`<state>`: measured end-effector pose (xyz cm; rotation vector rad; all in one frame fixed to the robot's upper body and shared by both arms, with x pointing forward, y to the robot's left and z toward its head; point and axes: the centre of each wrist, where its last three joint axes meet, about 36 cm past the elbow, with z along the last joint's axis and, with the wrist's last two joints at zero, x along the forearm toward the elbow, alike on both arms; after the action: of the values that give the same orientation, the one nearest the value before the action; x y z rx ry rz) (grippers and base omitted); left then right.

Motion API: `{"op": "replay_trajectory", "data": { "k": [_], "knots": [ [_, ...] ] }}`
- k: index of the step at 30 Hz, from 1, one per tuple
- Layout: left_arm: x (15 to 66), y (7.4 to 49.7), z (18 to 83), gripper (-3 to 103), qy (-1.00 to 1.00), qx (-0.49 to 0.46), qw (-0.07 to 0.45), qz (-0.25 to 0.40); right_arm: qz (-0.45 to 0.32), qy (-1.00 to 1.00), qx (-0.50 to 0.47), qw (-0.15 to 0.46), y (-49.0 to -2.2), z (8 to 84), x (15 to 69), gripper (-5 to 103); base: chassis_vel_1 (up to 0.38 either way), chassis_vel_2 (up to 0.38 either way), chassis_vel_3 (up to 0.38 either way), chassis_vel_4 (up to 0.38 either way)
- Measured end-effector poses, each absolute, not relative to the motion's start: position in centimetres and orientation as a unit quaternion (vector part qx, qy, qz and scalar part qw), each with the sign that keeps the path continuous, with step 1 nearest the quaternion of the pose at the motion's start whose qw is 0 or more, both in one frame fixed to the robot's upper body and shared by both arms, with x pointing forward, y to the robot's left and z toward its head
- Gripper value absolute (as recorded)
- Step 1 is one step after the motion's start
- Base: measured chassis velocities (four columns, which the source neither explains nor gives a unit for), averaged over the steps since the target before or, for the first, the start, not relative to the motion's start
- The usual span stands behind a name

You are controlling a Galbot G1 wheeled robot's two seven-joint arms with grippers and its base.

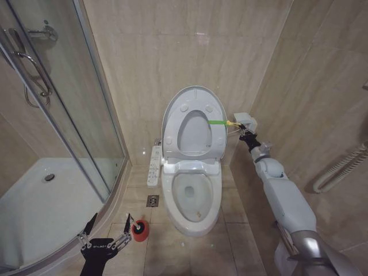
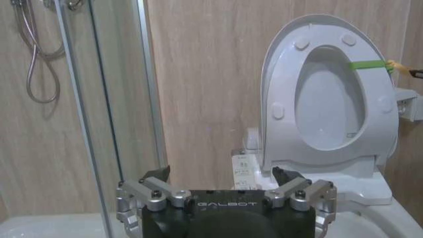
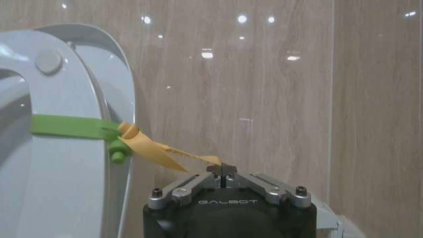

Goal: Open the toilet lid, clean the toilet bowl with a toilet brush, close the toilet lid, and flush.

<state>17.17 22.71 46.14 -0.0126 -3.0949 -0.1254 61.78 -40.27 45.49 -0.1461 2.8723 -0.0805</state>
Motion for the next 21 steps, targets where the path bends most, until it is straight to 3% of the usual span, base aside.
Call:
{"op": "replay_trajectory", "data": {
  "k": [21],
  "knots": [
    [17.2,22.7,46.1,100,-0.999,-0.004,0.022,-0.04,-0.025,0.989,-0.06,0.131,-39.0,45.8,60.6,0,0.0,0.0,0.0,0.0]
  ]
}}
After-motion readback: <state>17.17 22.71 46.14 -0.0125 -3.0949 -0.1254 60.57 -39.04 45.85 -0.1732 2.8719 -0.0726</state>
